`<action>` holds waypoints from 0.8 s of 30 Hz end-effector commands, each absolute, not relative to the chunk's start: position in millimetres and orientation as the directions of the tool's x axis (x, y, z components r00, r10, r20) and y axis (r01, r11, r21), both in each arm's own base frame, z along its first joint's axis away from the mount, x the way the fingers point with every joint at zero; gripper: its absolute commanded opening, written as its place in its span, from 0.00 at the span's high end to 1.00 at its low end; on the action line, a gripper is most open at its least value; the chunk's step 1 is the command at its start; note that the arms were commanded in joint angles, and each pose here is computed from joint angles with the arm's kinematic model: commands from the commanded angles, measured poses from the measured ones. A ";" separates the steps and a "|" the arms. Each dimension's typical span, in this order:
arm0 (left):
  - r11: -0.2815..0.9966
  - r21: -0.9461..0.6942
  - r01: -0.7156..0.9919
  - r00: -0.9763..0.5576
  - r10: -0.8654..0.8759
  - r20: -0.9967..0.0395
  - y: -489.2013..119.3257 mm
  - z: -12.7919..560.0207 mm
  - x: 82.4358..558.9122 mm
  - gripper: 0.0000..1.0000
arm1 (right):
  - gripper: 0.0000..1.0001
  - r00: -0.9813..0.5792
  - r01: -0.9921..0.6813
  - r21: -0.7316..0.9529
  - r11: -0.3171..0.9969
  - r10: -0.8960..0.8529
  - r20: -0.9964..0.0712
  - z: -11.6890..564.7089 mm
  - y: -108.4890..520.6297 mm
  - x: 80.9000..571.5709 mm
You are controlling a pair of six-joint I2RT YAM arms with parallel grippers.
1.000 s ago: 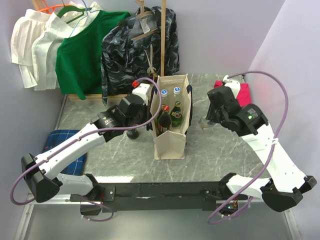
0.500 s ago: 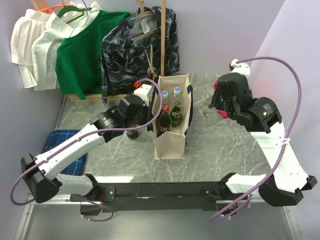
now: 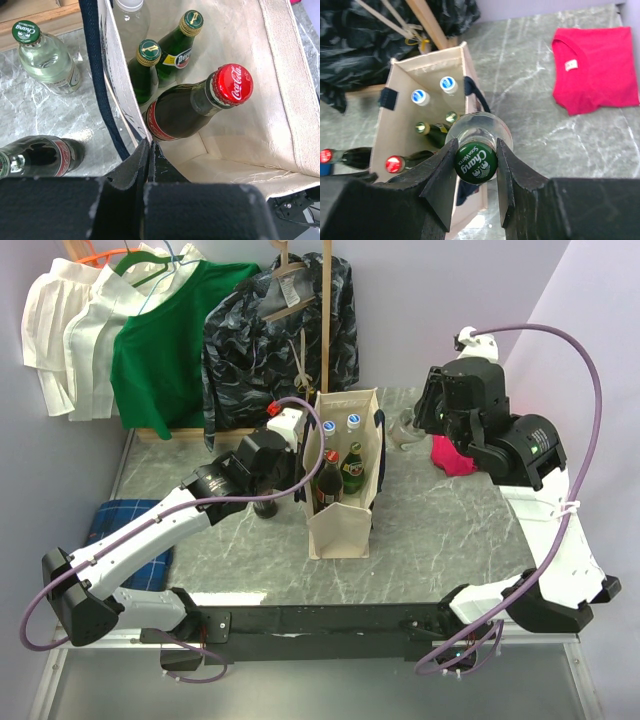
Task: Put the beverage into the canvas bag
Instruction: Pick up the drink from the center of the board, then place the drink in the canvas bag.
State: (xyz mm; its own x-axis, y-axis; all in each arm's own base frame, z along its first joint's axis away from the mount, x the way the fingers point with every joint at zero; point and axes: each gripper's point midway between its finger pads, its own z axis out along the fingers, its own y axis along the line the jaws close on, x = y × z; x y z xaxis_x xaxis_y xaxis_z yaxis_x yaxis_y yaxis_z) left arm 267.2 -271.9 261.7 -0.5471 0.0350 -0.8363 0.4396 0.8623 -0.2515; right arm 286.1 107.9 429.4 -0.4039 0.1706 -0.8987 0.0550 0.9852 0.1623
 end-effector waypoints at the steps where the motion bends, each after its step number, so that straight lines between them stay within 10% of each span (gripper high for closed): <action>1: 0.826 -0.290 0.483 -0.483 -0.025 -0.875 -277.4 298.5 262.7 0.99 | 1.00 -0.192 -0.055 0.326 0.944 0.310 -0.931 506.3 118.7 289.9; 24: 0.830 -0.291 0.476 -0.483 -0.030 -0.875 -279.7 297.8 265.5 0.99 | 1.00 -0.337 -0.219 0.318 0.923 0.234 -0.912 472.9 183.4 306.8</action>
State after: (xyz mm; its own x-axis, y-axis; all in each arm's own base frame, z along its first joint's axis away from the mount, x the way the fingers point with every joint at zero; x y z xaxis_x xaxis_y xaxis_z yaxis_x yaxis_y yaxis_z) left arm 268.4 -270.6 261.7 -0.5446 0.0326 -0.8381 0.4322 0.8673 -0.2471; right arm 297.4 167.2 414.6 -0.5051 0.1139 -0.8555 -0.1444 0.9661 0.2139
